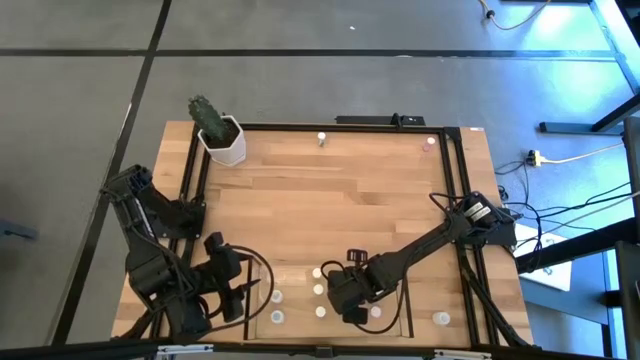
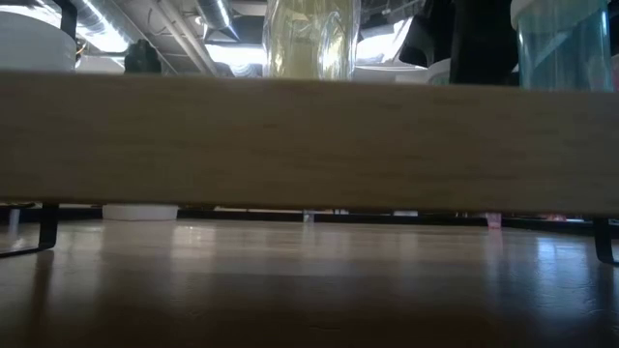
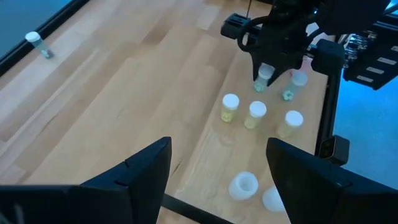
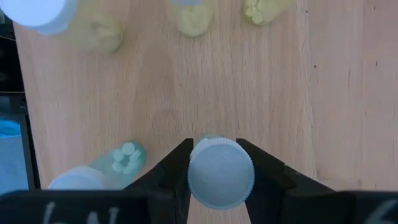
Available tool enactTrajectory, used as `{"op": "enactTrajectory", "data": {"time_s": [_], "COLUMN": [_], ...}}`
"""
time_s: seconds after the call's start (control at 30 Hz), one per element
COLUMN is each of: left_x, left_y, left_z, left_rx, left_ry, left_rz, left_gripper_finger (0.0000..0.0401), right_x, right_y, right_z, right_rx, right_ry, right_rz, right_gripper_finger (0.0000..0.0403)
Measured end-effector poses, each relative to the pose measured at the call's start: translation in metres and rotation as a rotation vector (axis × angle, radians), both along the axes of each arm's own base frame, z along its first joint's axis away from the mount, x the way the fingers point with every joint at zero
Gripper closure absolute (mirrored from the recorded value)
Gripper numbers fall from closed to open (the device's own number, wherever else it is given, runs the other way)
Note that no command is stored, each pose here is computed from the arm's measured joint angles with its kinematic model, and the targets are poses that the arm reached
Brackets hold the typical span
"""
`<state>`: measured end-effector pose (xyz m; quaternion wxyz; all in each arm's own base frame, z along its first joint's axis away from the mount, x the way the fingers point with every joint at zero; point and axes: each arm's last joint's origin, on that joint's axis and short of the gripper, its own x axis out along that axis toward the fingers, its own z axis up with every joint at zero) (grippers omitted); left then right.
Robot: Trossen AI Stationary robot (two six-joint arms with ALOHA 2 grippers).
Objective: Pick and place medicine bottles onto shelf by color
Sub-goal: Put the bottom blue pill bottle on the shelf aligned with the other blue pill bottle, then put the white pill bottle on the shelf aligned with the other white pill bottle
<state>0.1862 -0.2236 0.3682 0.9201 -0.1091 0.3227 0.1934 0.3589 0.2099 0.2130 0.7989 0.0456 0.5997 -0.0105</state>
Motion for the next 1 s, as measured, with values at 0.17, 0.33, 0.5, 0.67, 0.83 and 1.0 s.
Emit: {"op": "enactTrajectory", "data": {"time_s": [0.17, 0.33, 0.5, 0.67, 0.83, 1.0], "left_x": [0.0001, 0.0001, 0.0001, 0.0001, 0.0001, 0.0001], "left_y": [0.0, 0.0, 0.0, 0.0, 0.0, 0.0], "left_z": [0.0, 0.0, 0.0, 0.0, 0.0, 0.0], "left_rx": [-0.001, -0.001, -0.001, -0.001, -0.001, -0.001], "left_ry": [0.0, -0.001, -0.001, -0.001, -0.001, 0.0], "left_rz": [0.0, 0.0, 0.0, 0.0, 0.0, 0.0], "left_gripper_finger": [0.0145, 0.0145, 0.0145, 0.0145, 0.0145, 0.0145], "right_x": [-0.0001, -0.0001, -0.0001, -0.0001, -0.0002, 0.001], "right_y": [-0.0001, -0.0001, -0.0001, -0.0001, -0.0002, -0.0032], "right_z": [0.0, 0.0, 0.0, 0.0, -0.0001, -0.0003], "right_rx": [-0.001, -0.001, -0.001, -0.001, -0.003, 0.019], "right_ry": [0.001, 0.001, 0.001, 0.002, 0.002, 0.021], "right_rz": [0.001, 0.0, 0.0, 0.0, 0.004, 0.002], "right_gripper_finger": [0.0291, 0.0279, 0.0243, 0.0209, 0.0197, 0.0197]}}
